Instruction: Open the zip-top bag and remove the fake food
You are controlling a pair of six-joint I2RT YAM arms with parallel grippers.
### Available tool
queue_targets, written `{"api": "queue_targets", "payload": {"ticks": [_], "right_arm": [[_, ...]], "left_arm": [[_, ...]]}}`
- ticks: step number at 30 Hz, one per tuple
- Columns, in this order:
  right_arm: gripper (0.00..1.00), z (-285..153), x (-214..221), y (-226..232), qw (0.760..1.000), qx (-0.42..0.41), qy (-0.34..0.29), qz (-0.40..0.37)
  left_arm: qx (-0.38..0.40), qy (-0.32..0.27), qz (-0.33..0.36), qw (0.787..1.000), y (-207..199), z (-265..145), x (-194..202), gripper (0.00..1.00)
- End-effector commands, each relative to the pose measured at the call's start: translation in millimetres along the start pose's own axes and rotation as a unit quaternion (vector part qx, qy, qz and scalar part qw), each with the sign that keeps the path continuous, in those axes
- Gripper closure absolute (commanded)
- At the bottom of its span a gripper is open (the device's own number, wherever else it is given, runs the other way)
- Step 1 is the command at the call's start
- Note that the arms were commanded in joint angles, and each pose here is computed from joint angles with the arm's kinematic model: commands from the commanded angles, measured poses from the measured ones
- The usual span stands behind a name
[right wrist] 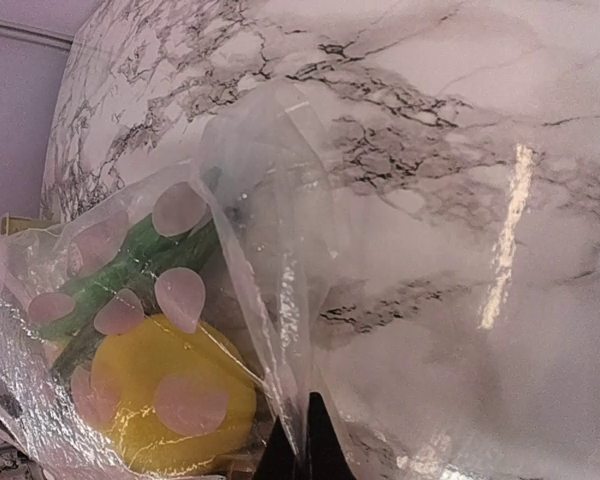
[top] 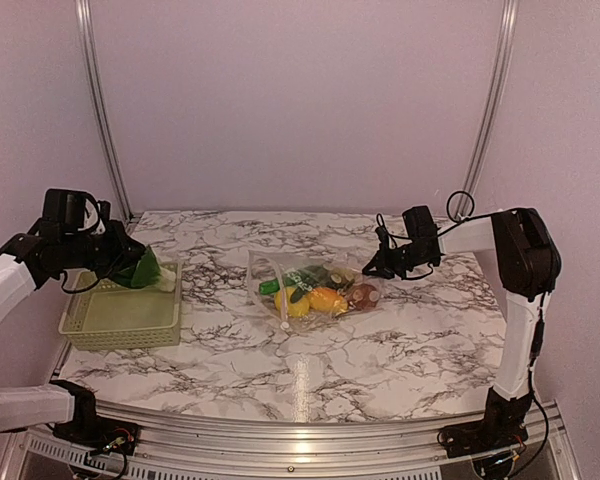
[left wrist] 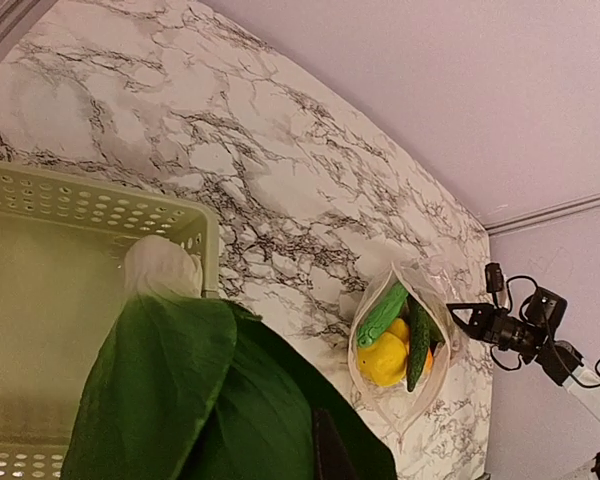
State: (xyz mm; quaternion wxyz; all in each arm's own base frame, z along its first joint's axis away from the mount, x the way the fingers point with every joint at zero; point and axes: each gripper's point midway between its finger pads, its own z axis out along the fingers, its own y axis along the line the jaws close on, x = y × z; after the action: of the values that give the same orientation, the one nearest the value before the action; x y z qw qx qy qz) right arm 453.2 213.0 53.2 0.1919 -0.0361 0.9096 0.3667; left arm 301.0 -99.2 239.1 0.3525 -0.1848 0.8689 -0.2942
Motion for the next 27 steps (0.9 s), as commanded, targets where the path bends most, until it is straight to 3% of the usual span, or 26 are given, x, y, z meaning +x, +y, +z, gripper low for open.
{"api": "queue_targets", "payload": {"ticks": [1,7,18,20,25,27], "right_arm": [[1.00,-1,-11,-2,1.000,-0.001,-0.009,-0.002],[1.00,-2,-16,-2,1.000,0.003,-0.012,-0.005],[1.00,1,-10,-8,1.000,0.014,-0.003,0.000],[1.00,1,-11,-8,1.000,0.014,-0.004,0.000],[1.00,3,-12,-9,1.000,0.017,0.001,-0.004],[1.00,2,-13,-8,1.000,0.016,0.000,-0.007]], "left_arm": [[0.061,-0.010,-0.005,0.998,-10,6,-13,1.00],[-0.029,-0.002,-0.089,0.996,66,32,-17,1.00],[-0.186,0.044,-0.154,0.969,169,61,-5,0.99],[-0.202,0.057,-0.150,0.966,178,68,-5,0.93],[-0.225,0.060,-0.133,0.963,182,70,-17,0.57],[-0.235,0.046,-0.123,0.963,179,62,-26,0.48]]}}
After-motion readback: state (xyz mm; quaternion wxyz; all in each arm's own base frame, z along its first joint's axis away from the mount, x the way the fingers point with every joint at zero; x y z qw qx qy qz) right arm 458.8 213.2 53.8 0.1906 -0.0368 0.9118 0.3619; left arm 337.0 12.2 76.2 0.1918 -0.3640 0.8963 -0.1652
